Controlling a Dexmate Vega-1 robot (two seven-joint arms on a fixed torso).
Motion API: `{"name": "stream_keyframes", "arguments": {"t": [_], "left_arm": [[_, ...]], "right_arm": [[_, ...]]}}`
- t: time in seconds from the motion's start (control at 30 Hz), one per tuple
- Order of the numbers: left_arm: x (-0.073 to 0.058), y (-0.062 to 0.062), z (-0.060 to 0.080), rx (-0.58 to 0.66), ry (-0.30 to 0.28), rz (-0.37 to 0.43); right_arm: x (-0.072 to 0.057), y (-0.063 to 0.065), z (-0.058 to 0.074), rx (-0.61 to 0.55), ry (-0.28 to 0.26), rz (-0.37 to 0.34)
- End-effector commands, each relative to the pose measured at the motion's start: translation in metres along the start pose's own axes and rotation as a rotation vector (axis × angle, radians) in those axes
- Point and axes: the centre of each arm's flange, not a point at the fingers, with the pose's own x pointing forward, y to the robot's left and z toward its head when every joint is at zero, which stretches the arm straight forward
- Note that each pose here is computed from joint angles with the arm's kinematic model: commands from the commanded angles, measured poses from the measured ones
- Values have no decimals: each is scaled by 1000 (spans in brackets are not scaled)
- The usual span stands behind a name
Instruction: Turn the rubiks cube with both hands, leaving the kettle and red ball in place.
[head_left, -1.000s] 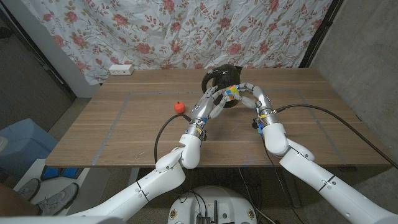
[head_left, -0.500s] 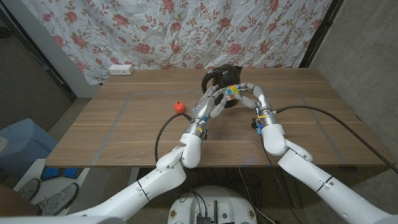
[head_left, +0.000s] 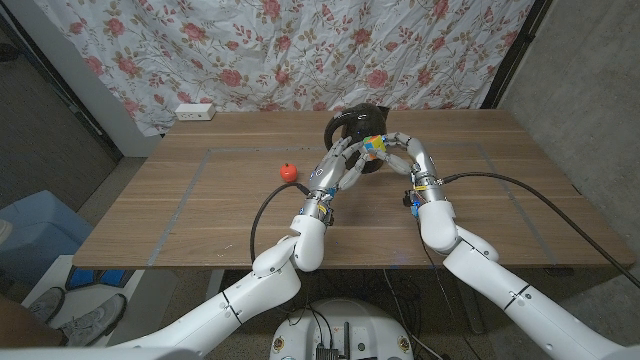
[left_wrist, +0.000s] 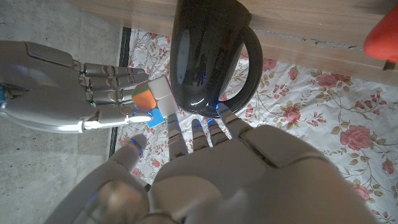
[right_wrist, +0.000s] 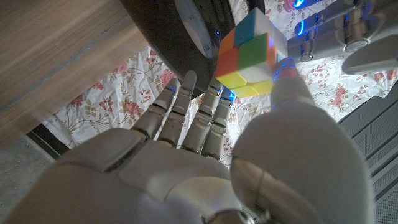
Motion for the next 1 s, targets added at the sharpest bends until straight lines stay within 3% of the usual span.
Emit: {"name": "stream_keyframes", "arguments": {"t": [0.03,1.0], "left_arm": [[0,0,1,0,2,-1],[1,-3,1,-6,-2,-7]], "right_arm": [[-2,0,-2,24,17,-38],[-1,-1,2,78,29,-64]]}}
